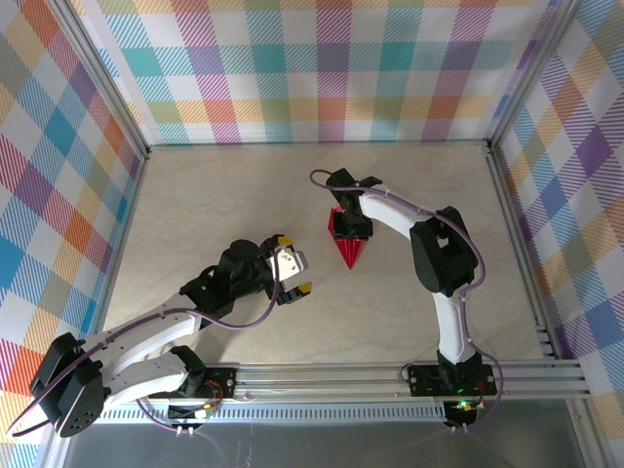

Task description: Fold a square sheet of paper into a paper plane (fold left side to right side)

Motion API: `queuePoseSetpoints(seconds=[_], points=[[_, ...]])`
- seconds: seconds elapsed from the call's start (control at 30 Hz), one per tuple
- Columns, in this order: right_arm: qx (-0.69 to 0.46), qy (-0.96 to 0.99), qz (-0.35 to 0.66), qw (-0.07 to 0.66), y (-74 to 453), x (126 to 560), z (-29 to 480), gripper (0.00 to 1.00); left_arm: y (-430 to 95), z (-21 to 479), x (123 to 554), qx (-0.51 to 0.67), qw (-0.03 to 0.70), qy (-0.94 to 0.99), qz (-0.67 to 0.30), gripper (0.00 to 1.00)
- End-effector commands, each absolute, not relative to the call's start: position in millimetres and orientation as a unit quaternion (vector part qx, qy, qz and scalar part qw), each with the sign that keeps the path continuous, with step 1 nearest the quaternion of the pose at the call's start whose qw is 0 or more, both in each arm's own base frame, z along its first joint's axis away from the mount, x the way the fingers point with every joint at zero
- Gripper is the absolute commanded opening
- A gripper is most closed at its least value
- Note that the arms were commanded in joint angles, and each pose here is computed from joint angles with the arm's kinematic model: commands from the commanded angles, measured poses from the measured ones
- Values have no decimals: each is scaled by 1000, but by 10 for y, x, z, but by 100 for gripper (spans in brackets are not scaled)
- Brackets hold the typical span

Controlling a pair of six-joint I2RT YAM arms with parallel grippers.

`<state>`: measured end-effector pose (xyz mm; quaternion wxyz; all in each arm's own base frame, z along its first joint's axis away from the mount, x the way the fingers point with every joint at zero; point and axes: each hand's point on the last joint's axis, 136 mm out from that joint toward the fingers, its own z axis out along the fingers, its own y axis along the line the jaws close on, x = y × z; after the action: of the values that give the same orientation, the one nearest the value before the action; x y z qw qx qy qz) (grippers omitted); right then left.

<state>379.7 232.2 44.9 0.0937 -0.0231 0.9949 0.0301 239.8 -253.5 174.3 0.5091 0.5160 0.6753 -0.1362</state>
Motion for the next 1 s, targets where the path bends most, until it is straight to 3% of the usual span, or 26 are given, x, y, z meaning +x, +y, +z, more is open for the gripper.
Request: queuePoseSetpoints(seconds=[0.0, 0.37, 0.47, 0.6, 0.9, 0.97], points=[[-22, 995, 33, 87, 2304, 3731, 533, 45, -2570, 1906, 2428, 514, 525, 663, -144, 100], [-23, 995, 35, 91, 2303, 3729, 623, 46, -2571, 1907, 2428, 513, 525, 663, -144, 100], [-25, 994, 40, 98, 2292, 3708, 732, 51, -2570, 1906, 2424, 514, 525, 663, -144, 100], [-30, 990, 54, 129, 2271, 3695, 977, 61, -2571, 1948, 2405, 514, 530, 658, -147, 100], [-55, 973, 77, 211, 2085, 3504, 1482, 100, -2597, 1950, 2380, 514, 529, 657, -159, 100], [-60, 968, 80, 230, 1998, 3443, 1570, 99, -2608, 1934, 2374, 514, 528, 657, -161, 100]])
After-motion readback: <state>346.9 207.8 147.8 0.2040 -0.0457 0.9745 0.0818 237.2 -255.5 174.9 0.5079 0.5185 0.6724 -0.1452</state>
